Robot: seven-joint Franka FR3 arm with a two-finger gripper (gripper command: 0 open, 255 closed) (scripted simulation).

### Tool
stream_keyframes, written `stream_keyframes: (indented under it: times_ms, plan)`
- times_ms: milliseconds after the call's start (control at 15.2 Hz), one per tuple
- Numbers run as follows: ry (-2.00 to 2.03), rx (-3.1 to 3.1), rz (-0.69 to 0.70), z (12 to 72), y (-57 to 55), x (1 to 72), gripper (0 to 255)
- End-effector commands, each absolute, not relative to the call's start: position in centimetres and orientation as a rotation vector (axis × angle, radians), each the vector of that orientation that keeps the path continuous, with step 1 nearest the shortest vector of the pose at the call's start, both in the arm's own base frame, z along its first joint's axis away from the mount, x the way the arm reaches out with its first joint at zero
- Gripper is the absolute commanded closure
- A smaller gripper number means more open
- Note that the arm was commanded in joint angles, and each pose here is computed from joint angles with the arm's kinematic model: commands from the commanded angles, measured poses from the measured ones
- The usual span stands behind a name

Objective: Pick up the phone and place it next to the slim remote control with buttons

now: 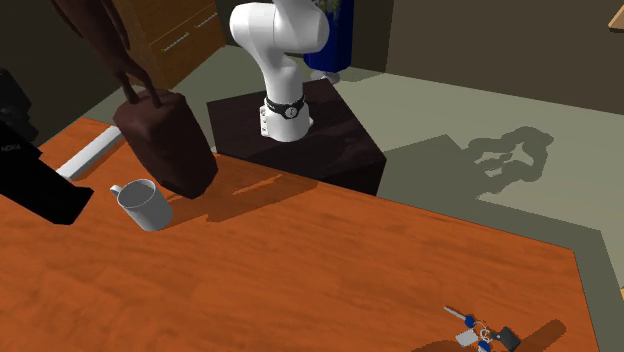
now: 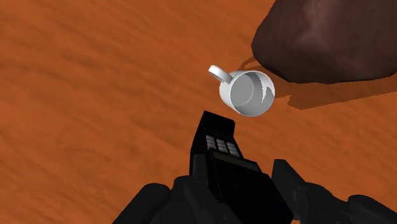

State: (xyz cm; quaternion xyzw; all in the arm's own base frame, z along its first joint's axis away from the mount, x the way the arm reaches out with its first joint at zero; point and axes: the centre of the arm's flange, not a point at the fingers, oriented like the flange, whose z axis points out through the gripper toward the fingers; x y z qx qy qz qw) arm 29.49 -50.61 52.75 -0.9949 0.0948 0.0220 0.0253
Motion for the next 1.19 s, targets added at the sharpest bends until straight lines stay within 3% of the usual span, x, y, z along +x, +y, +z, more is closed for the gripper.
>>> stream_keyframes:
  times_ms: [0, 858, 1122]
  plan:
    - [0.292, -3.074, 0.072, 51.4, -52.4, 27.9, 255]
    - [0.292, -3.074, 0.072, 45.7, -64.0, 16.7, 255]
    - [0.292, -3.074, 0.072, 43.8, -64.6, 16.1, 255]
